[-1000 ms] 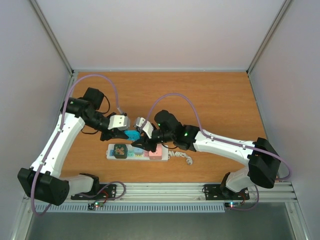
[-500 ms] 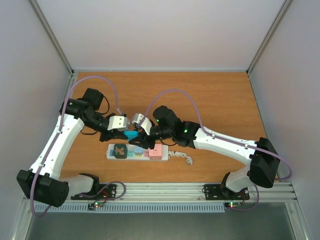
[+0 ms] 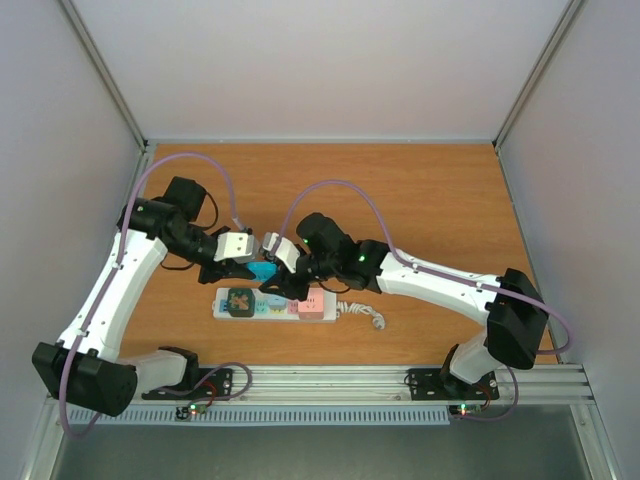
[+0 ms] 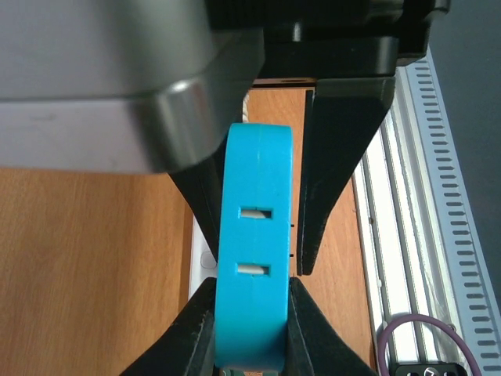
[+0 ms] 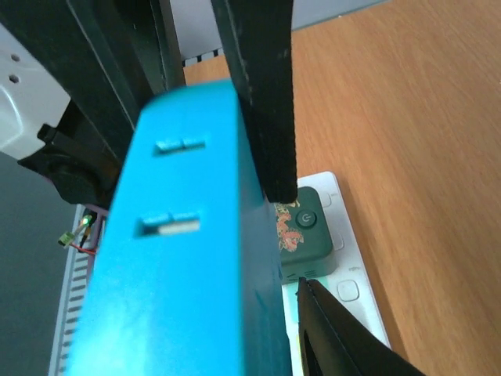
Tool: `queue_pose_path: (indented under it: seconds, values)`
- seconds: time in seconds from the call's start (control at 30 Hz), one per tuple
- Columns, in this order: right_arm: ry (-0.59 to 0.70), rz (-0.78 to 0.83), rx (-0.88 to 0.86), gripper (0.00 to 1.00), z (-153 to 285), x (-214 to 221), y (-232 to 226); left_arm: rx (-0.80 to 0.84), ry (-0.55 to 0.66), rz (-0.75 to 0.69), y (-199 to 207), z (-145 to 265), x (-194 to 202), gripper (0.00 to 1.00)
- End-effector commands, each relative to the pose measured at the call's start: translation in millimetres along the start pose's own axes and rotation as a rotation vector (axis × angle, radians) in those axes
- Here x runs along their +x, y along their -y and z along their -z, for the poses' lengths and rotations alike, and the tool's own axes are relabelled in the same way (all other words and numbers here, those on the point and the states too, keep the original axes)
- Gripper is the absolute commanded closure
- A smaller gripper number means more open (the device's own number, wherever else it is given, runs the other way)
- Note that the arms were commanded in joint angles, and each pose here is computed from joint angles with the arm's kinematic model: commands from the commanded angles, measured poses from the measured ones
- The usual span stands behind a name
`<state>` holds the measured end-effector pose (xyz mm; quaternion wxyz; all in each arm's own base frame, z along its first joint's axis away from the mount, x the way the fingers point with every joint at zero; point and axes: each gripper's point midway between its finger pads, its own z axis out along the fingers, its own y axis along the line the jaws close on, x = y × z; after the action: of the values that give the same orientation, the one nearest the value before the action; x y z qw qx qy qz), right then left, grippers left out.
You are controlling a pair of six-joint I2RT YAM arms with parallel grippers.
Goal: Insert the plug
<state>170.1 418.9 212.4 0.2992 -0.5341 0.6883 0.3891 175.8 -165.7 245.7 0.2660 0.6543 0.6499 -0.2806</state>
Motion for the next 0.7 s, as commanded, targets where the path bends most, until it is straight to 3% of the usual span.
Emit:
queue_pose_path:
  seconds: [0.0,0.07,0.17,0.47,0.67]
  values:
    - [0.024,0.018,-0.014,0.62,2.8,-16.6,-5.6,-0.001,0.006,-0.007,4.6,1.4,-0.8,0.99]
    - [0.032,0.011,-0.01,0.53,4.6,-19.1,-5.9,-0.001,0.005,-0.008,4.9,1.1,-0.1,0.99]
    - [0.039,0.012,-0.022,0.49,7.7,-22.5,-9.3,0.001,0.001,-0.009,5.2,0.5,0.9,0.99]
    - [0.006,0.008,-0.025,0.66,4.9,-19.5,-7.7,-0.007,-0.005,-0.015,5.1,1.9,1.0,0.99]
    - [-0.025,-0.005,0.013,0.7,1.4,-10.8,0.4,-0.014,-0.005,-0.012,4.9,3.7,-0.5,0.99]
